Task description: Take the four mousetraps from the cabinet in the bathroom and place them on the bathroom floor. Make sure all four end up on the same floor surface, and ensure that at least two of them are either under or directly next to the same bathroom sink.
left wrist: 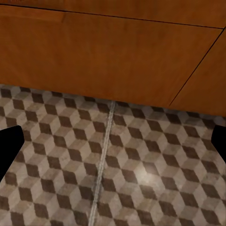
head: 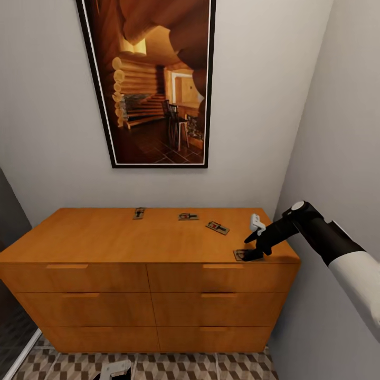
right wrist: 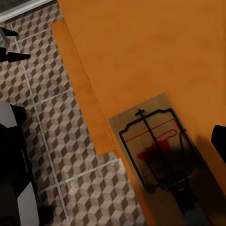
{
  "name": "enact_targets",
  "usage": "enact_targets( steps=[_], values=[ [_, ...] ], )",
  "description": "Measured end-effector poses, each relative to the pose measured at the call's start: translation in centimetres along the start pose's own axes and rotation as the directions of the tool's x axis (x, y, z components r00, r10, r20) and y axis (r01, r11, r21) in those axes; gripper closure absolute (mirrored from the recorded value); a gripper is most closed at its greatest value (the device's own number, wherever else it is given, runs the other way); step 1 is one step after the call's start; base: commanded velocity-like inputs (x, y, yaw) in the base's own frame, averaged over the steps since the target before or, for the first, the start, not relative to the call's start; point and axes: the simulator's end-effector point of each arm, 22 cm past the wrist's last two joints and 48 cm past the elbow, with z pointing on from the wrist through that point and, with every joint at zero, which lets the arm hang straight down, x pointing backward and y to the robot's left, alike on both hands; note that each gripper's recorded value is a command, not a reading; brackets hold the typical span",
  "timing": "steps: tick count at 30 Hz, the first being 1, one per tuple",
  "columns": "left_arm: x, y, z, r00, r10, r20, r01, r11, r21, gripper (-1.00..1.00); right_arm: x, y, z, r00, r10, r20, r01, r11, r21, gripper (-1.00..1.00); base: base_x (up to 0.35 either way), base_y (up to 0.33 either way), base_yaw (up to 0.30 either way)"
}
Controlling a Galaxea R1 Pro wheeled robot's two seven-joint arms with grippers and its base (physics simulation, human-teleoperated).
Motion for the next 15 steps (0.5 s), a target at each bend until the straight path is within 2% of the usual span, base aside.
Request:
enact_targets(
  steps=[15],
  values=[
    [0.00, 0.00, 0.00, 1.000, 0.000, 0.000, 0.000, 1.000, 0.000, -1.00, 0.73, -0.11, 0.25, 1.000, 0.021, -0.005, -0.021, 1.000, -0.010, -1.00, 0.000, 0.000, 0.000]
  ],
)
